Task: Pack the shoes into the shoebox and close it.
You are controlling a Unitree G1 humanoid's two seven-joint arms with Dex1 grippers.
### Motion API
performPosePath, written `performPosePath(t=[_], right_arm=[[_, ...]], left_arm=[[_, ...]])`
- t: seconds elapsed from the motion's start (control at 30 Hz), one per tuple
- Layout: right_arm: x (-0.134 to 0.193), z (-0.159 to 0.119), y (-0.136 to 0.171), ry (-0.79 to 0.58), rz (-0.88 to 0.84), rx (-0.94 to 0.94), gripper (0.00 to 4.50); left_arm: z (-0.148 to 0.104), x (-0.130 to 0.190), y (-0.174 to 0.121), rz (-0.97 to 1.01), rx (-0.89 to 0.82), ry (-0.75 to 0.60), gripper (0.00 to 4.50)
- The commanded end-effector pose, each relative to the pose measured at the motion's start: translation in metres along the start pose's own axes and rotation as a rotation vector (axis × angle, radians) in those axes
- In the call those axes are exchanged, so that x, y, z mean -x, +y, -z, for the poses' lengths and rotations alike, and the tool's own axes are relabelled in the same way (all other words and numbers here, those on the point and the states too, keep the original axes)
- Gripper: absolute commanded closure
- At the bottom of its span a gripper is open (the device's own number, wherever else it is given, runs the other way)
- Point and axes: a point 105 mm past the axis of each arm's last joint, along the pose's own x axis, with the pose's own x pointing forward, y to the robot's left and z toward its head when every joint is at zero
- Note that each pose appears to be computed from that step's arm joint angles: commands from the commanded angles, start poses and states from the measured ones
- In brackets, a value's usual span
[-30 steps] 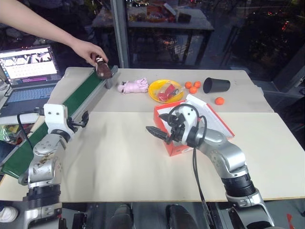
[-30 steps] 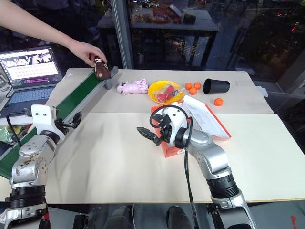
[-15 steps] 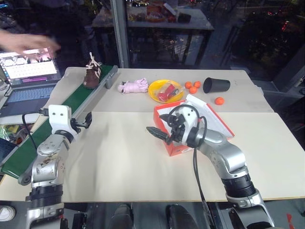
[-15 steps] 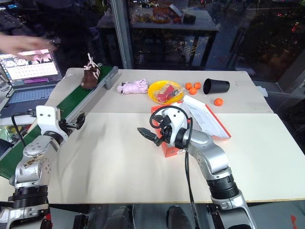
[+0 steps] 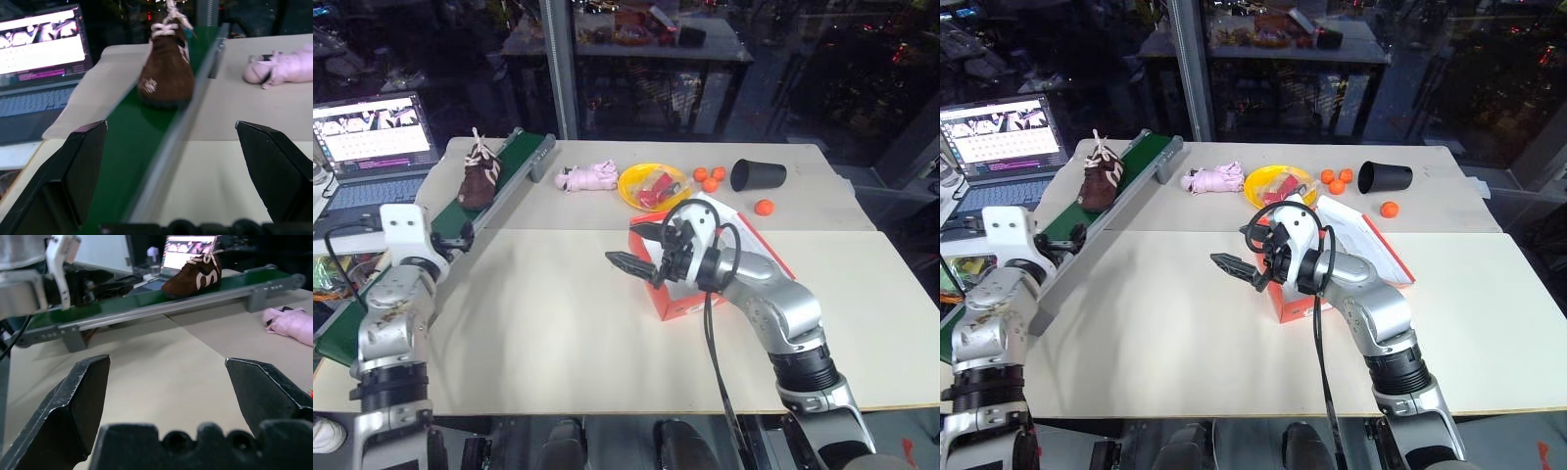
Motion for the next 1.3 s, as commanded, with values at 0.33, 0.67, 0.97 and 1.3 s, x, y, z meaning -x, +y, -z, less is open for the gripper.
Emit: performPosePath(t=[0.33, 0.67, 0.97, 1.3], right_arm=[[-0.001, -0.016, 0.003, -0.018, -0.055, 0.047, 0.02], [0.004, -0.015, 0.001, -0.001, -0.035, 0.057, 0.01], [0.007, -0.014, -0.001, 0.013, -0.021, 0.063, 0.0], [0.009, -0.019, -0.012, -0.032, 0.055, -0.014, 0.0]], left_arm=[[-0.014, -0.026, 0.025, 0.115, 0.021, -0.015, 0.0], [0.013, -0.033, 0.03, 0.095, 0.043, 0.1, 0.26], [0.015, -0.031, 0.039, 0.051, 0.108, 0.098, 3.24], [-0.066, -0.031, -0.061, 0.462, 0.215, -0.149, 4.39]])
